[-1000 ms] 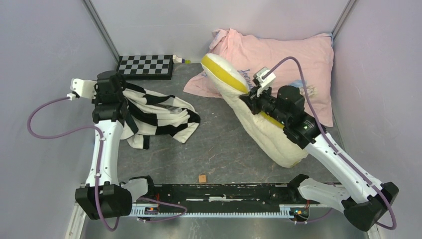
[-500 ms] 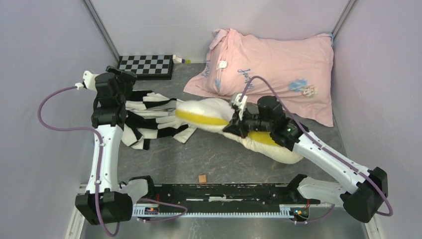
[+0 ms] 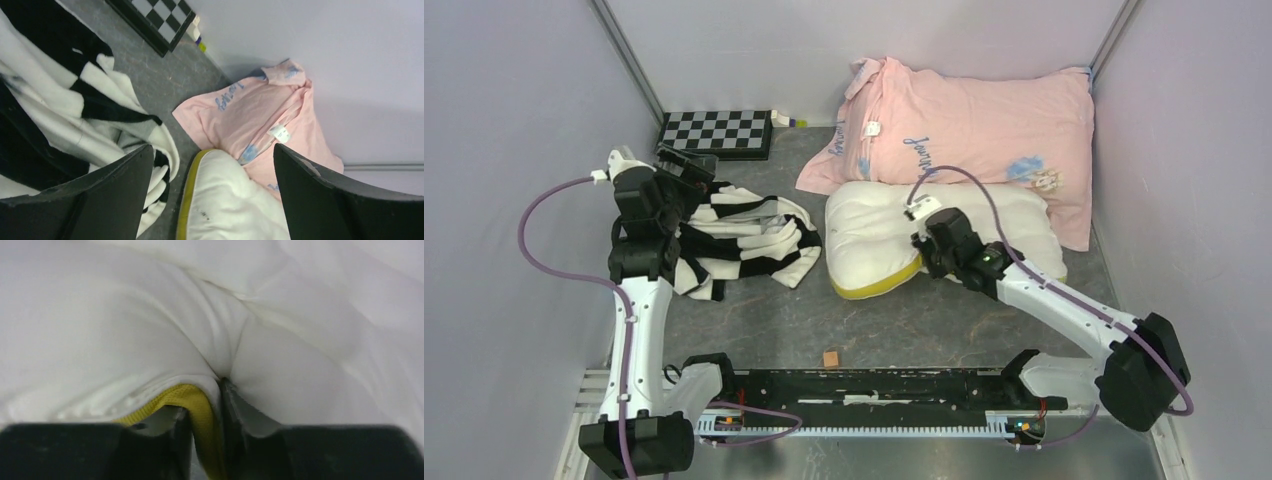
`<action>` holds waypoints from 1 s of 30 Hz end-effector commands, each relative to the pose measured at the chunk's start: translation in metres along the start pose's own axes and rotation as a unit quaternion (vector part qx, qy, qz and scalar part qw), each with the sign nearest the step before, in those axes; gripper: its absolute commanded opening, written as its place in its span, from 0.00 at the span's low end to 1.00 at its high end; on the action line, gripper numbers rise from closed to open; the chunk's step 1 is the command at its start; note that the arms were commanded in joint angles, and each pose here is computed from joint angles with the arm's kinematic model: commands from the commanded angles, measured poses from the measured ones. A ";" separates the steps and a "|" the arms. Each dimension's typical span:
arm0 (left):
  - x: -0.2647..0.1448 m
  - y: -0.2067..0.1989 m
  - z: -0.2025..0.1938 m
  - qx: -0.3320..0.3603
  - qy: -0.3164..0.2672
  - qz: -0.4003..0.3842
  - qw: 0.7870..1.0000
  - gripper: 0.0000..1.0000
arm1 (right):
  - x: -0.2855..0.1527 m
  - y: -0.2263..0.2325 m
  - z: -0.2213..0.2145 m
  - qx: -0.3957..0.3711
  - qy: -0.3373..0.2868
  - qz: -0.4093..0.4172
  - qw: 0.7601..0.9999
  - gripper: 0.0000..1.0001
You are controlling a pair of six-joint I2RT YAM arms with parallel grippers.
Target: Remove the pillowcase from the pillow
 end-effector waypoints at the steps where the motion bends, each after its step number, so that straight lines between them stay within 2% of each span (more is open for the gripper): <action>1: -0.003 0.010 -0.015 0.025 0.049 -0.018 0.998 0.96 | -0.016 -0.039 0.007 0.086 -0.049 -0.121 0.988 0.57; 2: -0.002 0.014 -0.018 0.026 0.057 -0.016 0.998 0.98 | -0.021 -0.036 0.016 0.087 -0.081 -0.095 0.988 0.69; 5: -0.002 0.027 -0.027 0.025 0.070 -0.007 0.997 1.00 | -0.040 -0.035 0.040 0.094 -0.171 -0.066 0.979 0.97; 7: -0.004 0.032 -0.033 0.027 0.079 -0.022 0.996 1.00 | -0.058 -0.042 0.053 0.098 -0.221 -0.079 0.967 0.98; 10: -0.006 0.038 -0.040 0.030 0.085 -0.041 0.995 1.00 | -0.084 -0.058 0.062 0.101 -0.264 -0.139 0.949 0.98; 16: -0.009 0.053 -0.051 0.046 0.099 -0.041 0.993 1.00 | -0.116 -0.083 0.040 0.119 -0.282 -0.279 0.910 0.98; 18: -0.010 0.058 -0.054 0.048 0.102 -0.037 0.993 1.00 | -0.117 -0.080 0.035 0.110 -0.289 -0.273 0.911 0.98; 21: -0.011 0.063 -0.057 0.048 0.105 -0.035 0.993 1.00 | -0.104 -0.062 0.042 0.066 -0.290 -0.176 0.939 0.98; 23: -0.011 0.065 -0.058 0.054 0.106 -0.034 0.992 1.00 | -0.098 -0.058 0.041 0.078 -0.259 -0.160 0.949 0.98; 26: -0.009 0.071 -0.058 0.075 0.097 -0.033 0.992 1.00 | -0.094 -0.070 0.024 0.111 -0.217 -0.241 0.939 0.98; 30: -0.004 0.081 -0.065 0.084 0.069 -0.060 0.992 1.00 | -0.078 -0.072 -0.001 0.078 -0.250 -0.297 0.919 0.98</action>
Point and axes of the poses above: each gripper's point midway between its finger pads, its own x axis out along the fingers, its own y axis along the line the jaws close on, z = x × y, the point moved 8 cm from there along -x, back along the fingers, and after that the axes turned 13 degrees about -x, right-handed, at the moved point
